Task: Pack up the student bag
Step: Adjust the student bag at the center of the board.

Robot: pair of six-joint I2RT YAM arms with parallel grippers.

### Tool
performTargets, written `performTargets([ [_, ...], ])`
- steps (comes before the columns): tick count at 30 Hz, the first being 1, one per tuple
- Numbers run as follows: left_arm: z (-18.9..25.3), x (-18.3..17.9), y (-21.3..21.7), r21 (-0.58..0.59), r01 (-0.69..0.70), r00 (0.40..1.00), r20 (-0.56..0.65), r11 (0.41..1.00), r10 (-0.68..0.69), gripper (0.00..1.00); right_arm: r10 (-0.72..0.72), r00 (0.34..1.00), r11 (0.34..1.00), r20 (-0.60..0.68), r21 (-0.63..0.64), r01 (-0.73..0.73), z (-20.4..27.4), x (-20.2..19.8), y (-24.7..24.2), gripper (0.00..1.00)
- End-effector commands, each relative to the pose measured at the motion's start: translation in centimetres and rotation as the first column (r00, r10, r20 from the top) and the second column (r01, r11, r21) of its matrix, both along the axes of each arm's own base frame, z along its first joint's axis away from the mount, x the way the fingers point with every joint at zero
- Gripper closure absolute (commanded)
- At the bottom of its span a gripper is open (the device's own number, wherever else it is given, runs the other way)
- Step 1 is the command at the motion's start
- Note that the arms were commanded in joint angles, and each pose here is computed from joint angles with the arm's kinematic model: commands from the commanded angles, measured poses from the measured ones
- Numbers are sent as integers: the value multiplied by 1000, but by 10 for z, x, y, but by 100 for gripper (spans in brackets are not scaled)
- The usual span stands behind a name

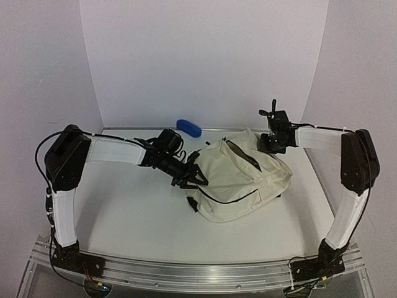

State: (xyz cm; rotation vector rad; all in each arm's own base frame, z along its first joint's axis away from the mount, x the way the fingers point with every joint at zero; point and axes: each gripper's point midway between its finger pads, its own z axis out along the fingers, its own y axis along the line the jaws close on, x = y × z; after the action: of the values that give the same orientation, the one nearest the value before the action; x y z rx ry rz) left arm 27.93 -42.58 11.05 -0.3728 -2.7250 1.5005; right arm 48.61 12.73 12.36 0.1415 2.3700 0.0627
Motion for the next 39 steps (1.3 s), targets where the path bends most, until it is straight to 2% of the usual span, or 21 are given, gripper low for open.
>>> performTargets([
  [1, 43, 31, -36, -156, 36, 993, 114, 987, -18, 51, -94, 964, 993, 251, -48, 109, 71, 73, -18, 86],
  [3, 50, 34, -34, -155, 25, 990, 141, 988, -3, 40, -79, 959, 995, 272, -32, 91, 88, 77, -13, 52],
  [6, 54, 35, -17, -126, -7, 985, 167, 992, 29, 32, -98, 952, 994, 289, -27, 110, 107, 61, -21, 18],
  [8, 55, 37, 1, -114, -40, 985, 162, 993, 58, 29, -136, 951, 989, 277, -26, 149, 110, 41, -32, 8],
  [10, 54, 40, 21, -97, -80, 984, 154, 992, 95, 28, -180, 950, 983, 254, 0, 186, 112, 14, -43, 2],
  [14, 63, 55, 54, -83, -149, 971, 178, 985, 162, 25, -256, 952, 967, 169, 58, 250, 91, -42, -60, 2],
  [18, 69, 77, 68, -81, -193, 954, 218, 978, 206, 21, -321, 943, 928, 94, 232, 292, 75, -97, -65, 2],
  [21, 65, 93, 59, -76, -177, 956, 225, 981, 190, 20, -329, 944, 863, 23, 413, 291, 61, -126, -51, 2],
  [24, 57, 106, 47, -80, -156, 961, 216, 985, 170, 20, -315, 948, 814, -51, 499, 298, 32, -144, -40, 2],
  [26, 48, 113, 41, -72, -152, 965, 205, 986, 164, 19, -321, 944, 802, -72, 511, 311, 20, -149, -40, 2],
  [32, 19, 120, 38, -16, -150, 971, 184, 989, 150, 19, -269, 958, 781, -100, 559, 278, -12, -141, -23, 2],
  [34, 13, 119, 36, -9, -145, 974, 177, 989, 144, 23, -252, 962, 767, -102, 585, 263, -24, -133, -15, 3],
  [36, 9, 118, 30, -21, -135, 976, 169, 991, 136, 37, -234, 968, 746, -92, 621, 240, -32, -122, -6, 8],
  [39, 4, 115, 18, -58, -112, 982, 149, 992, 119, 60, -224, 973, 742, -61, 637, 211, -38, -103, 3, 20],
])
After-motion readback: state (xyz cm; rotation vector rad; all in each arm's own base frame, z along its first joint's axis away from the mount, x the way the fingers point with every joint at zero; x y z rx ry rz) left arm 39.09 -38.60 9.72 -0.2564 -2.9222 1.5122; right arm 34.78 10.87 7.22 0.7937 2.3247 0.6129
